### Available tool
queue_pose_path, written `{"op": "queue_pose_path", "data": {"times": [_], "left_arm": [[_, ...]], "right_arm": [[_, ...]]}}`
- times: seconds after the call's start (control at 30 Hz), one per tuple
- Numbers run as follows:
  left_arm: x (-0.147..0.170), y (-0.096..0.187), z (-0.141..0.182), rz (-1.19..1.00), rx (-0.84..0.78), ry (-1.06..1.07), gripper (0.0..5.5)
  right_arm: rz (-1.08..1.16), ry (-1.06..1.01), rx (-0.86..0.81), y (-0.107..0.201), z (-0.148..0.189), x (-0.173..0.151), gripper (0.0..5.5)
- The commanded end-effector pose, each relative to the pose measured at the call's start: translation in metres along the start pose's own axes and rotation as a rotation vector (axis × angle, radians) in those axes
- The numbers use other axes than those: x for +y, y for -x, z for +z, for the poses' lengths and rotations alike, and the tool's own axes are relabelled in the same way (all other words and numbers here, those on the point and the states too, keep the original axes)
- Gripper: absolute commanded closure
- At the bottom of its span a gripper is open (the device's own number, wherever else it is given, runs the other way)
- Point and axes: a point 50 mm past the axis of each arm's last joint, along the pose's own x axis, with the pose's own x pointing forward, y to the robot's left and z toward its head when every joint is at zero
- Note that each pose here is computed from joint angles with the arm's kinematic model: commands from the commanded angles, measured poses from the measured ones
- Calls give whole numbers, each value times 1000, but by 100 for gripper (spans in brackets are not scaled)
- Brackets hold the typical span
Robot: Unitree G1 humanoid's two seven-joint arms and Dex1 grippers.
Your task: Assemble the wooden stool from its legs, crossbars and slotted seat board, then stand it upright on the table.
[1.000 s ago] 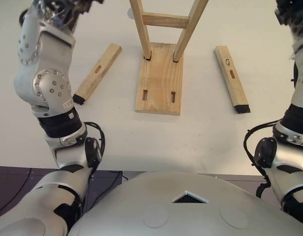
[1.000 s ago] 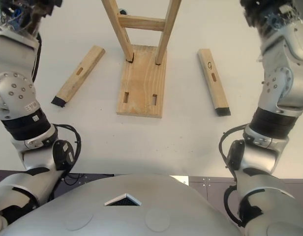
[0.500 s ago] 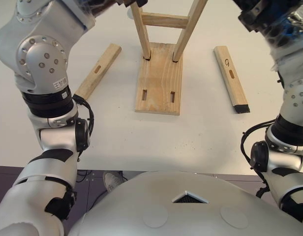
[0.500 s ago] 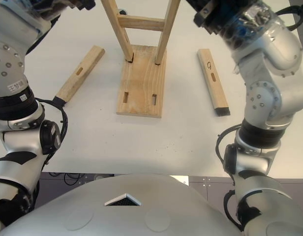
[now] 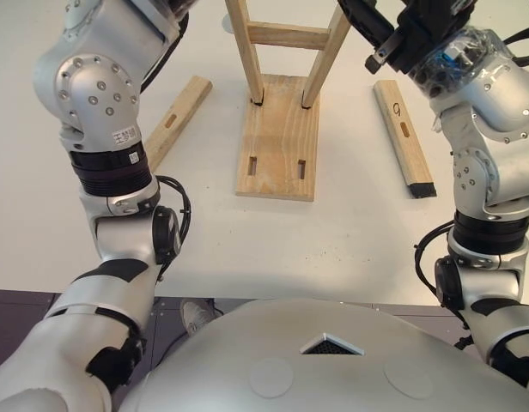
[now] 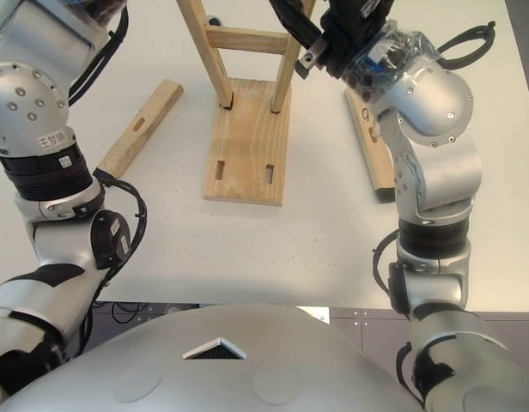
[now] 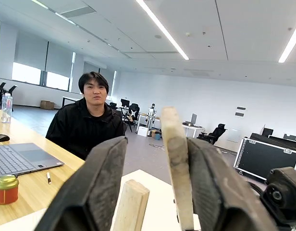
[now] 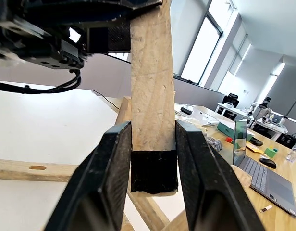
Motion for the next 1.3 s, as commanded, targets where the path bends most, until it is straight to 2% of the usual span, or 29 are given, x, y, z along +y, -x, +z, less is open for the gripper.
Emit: {"op": "queue_pose_path", "data": {"times": [0.03, 0.27, 0.47, 0.5, 0.6, 0.77, 0.87, 0.93, 1.0, 1.1, 1.17, 1.3], "left_arm": [[5, 1, -6, 40, 3, 46, 412], [5, -1, -9, 51, -18, 67, 503], [9, 2, -4, 84, -46, 63, 508], [9, 3, -1, 80, -51, 53, 508], [11, 9, 7, 81, -59, 25, 514], [28, 39, 43, 158, -98, -46, 514], [48, 73, 82, 281, -205, -81, 514], [61, 95, 100, 368, -243, -131, 514], [73, 110, 101, 446, -195, -211, 514], [92, 124, 73, 507, -38, -298, 514], [102, 132, 45, 524, 61, -312, 514], [108, 157, 8, 539, 154, -288, 514]], "right_arm": [[6, 16, -4, -4, -4, 5, 421], [28, 32, -2, -6, -7, 10, 421], [35, 2, 10, -7, -10, 13, 421], [55, -25, 14, -7, -11, 15, 384], [88, -58, 46, -7, -15, 20, 333], [87, -47, 169, -1, -32, 19, 243], [63, -82, 200, 6, -35, 14, 236], [46, -142, 201, 11, -36, 9, 264], [33, -182, 232, 16, -43, 4, 299], [7, -229, 244, 22, -45, -5, 354], [-19, -340, 189, 21, -38, -15, 392], [22, -622, -16, 18, -11, -32, 459]]}}
